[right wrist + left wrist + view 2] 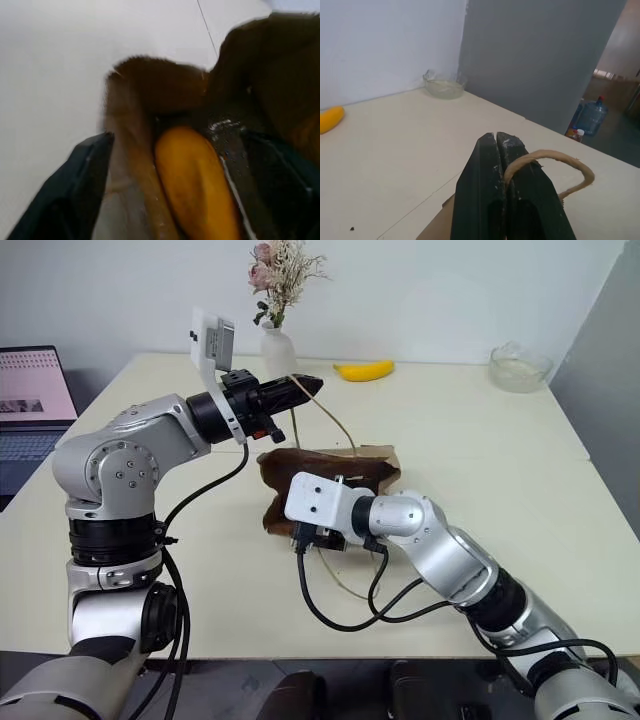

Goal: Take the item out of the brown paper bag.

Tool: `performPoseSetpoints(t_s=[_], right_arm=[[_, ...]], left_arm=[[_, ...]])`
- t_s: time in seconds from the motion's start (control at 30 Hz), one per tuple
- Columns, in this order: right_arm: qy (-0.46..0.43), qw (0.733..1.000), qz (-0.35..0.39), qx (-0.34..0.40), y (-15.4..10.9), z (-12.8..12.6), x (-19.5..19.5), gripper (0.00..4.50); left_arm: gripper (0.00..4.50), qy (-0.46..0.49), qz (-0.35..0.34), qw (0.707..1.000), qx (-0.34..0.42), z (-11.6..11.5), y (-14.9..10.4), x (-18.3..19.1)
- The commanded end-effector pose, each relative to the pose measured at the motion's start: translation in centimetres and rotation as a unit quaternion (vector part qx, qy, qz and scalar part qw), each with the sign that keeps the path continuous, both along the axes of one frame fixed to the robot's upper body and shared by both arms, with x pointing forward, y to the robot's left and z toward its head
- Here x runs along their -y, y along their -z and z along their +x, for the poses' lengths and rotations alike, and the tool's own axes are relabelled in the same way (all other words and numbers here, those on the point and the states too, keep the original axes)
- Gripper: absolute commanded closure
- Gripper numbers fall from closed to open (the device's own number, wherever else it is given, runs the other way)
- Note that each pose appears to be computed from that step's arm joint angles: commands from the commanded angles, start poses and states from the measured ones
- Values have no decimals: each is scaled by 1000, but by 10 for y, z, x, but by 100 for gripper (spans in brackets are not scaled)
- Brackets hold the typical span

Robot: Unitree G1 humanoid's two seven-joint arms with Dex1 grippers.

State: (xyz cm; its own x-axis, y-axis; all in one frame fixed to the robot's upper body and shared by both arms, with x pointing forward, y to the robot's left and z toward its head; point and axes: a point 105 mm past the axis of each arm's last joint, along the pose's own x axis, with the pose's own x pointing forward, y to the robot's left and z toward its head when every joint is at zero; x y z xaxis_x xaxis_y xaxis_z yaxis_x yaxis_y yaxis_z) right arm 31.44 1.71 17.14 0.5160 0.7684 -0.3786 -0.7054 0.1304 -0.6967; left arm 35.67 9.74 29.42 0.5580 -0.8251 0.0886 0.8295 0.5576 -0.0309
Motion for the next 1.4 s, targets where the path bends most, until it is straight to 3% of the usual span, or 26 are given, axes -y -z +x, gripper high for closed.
performPoseSetpoints(t_s=[0.03, 0.13, 0.27, 0.47, 0.7, 0.77, 0.87, 0.93, 1.2, 1.4], right_arm=[[-7, 997, -43, 66, -2, 11, 1, 3], [-10, 994, -70, 89, 1, 18, -4, 3], [-12, 996, -43, 74, -6, 19, -15, 3], [-28, 983, -147, 108, 15, 33, -13, 3], [-18, 977, -178, 117, 28, 51, -20, 3], [-17, 978, -172, 113, 28, 51, -21, 41], [-26, 981, -162, 106, 25, 47, -22, 138], [-35, 982, -153, 105, 19, 43, -21, 171], [-91, 987, -104, 82, -12, 16, -13, 172], [-156, 987, -24, -1, -35, -10, 1, 172]], left_arm=[[450, 6, -7, 1000, 21, -5, -10, -3], [450, 7, -6, 1000, 20, -6, -10, -3], [450, 9, -7, 1000, 21, -7, -9, -3], [450, 8, -9, 1000, 20, -7, -8, -3], [450, 3, -8, 1000, 21, -6, -8, -5], [450, 0, -6, 1000, 21, -5, -7, -6], [450, -8, -1, 1000, 22, -4, -6, -10], [450, -13, 3, 1000, 24, -3, -5, -12], [450, -44, 7, 999, 23, 7, -4, -18], [450, -61, 11, 998, 21, 13, 0, -19]])
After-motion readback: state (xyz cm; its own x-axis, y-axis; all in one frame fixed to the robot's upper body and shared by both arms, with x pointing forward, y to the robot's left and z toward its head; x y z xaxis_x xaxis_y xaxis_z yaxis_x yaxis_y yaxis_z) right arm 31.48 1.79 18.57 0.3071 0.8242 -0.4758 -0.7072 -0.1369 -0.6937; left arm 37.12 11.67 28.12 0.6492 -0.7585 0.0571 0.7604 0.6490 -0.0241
